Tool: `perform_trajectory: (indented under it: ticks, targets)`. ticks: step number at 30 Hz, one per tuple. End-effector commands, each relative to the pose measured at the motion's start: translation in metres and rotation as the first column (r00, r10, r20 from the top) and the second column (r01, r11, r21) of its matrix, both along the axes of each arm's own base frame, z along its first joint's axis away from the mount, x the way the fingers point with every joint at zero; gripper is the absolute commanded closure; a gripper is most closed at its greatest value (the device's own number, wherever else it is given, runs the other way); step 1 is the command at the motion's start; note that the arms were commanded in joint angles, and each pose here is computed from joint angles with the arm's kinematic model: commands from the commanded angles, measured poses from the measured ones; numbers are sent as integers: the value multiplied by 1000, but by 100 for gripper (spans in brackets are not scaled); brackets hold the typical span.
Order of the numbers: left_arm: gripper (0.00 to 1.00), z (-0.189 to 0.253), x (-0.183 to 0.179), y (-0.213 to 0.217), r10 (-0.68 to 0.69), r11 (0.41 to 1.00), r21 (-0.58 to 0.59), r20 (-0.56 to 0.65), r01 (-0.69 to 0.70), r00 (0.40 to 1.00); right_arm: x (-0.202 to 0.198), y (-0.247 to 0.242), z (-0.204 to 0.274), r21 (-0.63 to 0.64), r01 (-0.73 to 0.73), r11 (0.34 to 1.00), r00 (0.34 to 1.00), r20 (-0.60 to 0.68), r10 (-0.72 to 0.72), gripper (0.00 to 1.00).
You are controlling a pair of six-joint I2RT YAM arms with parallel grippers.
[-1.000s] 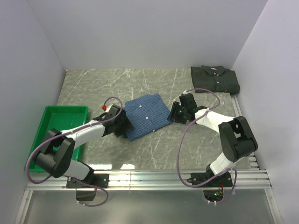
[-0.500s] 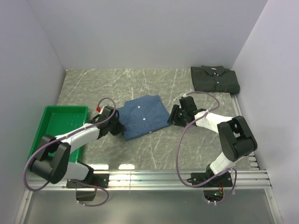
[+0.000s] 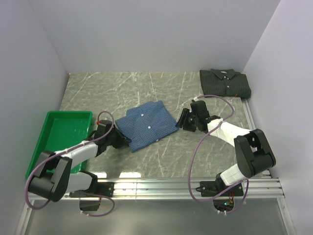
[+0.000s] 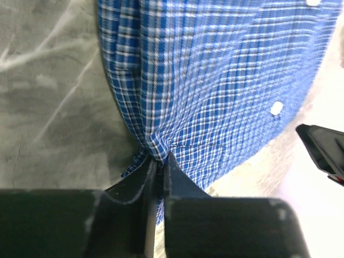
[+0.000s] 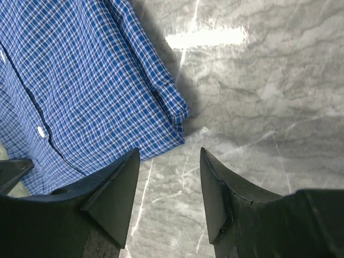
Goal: Fold and stack the long sleeve shirts
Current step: Fold the shirt
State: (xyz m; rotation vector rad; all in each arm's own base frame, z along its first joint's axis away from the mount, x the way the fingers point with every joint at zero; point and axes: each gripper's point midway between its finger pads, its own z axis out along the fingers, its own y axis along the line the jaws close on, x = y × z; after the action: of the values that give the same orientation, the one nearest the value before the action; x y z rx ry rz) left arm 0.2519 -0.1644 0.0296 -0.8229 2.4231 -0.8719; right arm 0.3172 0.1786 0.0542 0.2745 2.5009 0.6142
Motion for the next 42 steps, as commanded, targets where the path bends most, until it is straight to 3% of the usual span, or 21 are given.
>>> perform_trajectory:
  ticks: [1,4,6,8,12,16,22,28,29,32,34,37,39,40,42]
  targets:
    - [88,12,2,3,11,1000,-9,48,-10,999,3,-2,13,1,4,1000,999,53,-4,44]
    - [82,3,-10,4,-1,1000,-7,-15,1,1000,6,-4,13,-17,2,1000,998,55,-1,44]
    - [70,2,-19,10,13,1000,12,-47,-13,999,10,-4,15,-28,-4,1000,998,63,6,43]
    - [54,15,-20,12,16,1000,12,-10,-16,1000,16,-4,17,-37,-3,999,997,72,6,42]
    - [39,33,-16,27,63,995,79,38,-66,997,24,2,14,-48,-33,998,997,64,36,41]
    - [39,36,-12,29,59,993,96,56,-64,997,34,11,7,-33,-69,997,995,68,71,41]
    - [44,10,-8,19,27,996,84,-10,-26,1000,41,22,-5,-30,-136,990,989,49,138,43]
    - [67,-9,-6,16,-11,994,110,-67,19,998,24,33,-26,9,-183,983,983,-11,183,51]
    - [79,-18,-8,21,-15,989,143,-99,29,995,20,37,-27,25,-176,984,984,-20,177,60]
    - [90,-30,-1,35,-6,974,222,-155,40,988,-4,47,-32,77,-173,982,982,-59,178,77]
    - [91,-27,17,43,14,964,266,-154,27,988,-26,57,-35,115,-183,976,979,-73,192,87]
    - [91,-29,37,51,47,950,312,-185,13,982,-44,67,-35,164,-141,976,984,-88,157,89]
    - [85,-17,54,51,53,944,329,-162,3,985,-55,79,-30,198,-129,972,985,-88,149,88]
    - [80,-13,61,53,60,938,347,-153,-3,986,-55,82,-26,209,-127,970,986,-77,146,83]
    - [59,7,78,50,42,935,355,-113,1,993,-54,86,-13,218,-119,969,990,-51,133,78]
